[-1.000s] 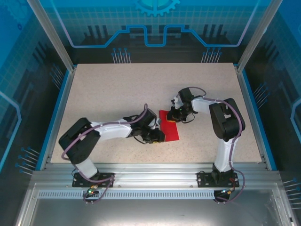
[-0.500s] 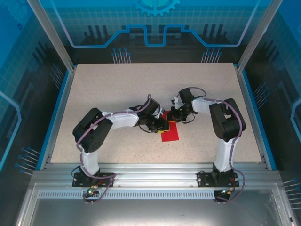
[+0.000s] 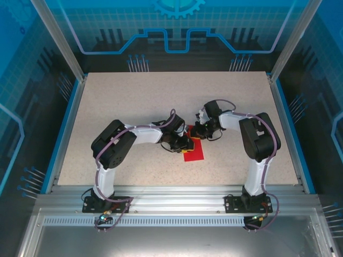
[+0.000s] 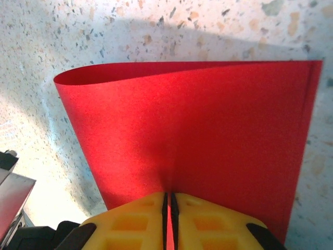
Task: Fold a paper plane with a square sheet of paper (fold left side to right side)
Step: First fold in half a square sheet of paper at the center of the table, then fold the triangle a second time at the center of the table.
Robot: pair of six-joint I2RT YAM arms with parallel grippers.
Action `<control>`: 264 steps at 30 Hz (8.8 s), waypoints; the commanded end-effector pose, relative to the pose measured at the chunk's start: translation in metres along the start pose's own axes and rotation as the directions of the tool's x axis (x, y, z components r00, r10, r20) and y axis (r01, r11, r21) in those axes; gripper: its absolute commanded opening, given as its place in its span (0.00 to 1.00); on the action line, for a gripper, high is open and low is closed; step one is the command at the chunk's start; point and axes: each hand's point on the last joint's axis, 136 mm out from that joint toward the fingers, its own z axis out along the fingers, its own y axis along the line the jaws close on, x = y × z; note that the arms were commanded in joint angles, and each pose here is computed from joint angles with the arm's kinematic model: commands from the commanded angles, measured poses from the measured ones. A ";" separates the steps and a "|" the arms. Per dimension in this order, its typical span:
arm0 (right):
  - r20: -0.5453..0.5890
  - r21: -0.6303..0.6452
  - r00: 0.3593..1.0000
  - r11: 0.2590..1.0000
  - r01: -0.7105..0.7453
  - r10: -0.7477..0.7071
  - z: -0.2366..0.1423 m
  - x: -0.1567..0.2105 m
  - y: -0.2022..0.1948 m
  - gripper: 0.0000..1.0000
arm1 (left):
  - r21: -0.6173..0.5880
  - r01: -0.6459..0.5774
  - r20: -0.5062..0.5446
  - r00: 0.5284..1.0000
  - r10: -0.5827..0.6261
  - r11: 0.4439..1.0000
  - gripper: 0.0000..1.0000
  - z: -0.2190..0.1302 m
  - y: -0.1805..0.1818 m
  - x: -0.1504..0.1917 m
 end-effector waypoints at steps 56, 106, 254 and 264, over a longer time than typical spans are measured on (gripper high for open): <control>-0.203 0.303 0.973 0.952 -0.046 0.112 -0.020 0.135 -0.065 0.11 | -0.074 -0.045 0.023 0.999 0.047 0.996 0.34 -0.021 -0.010 -0.024; -0.250 0.358 0.960 0.933 -0.026 0.123 -0.017 0.145 -0.079 0.10 | -0.062 0.071 0.141 0.988 -0.061 0.996 0.43 -0.028 0.028 -0.137; -0.024 -0.265 0.995 0.959 -0.101 0.099 -0.056 0.035 0.006 0.34 | -0.436 -0.512 0.273 0.708 0.651 0.740 0.52 -0.088 -0.053 0.038; -0.031 -0.299 0.988 0.942 -0.152 0.150 -0.075 0.034 0.025 0.31 | -0.437 -0.591 0.233 0.653 0.720 0.678 0.59 -0.053 -0.076 0.055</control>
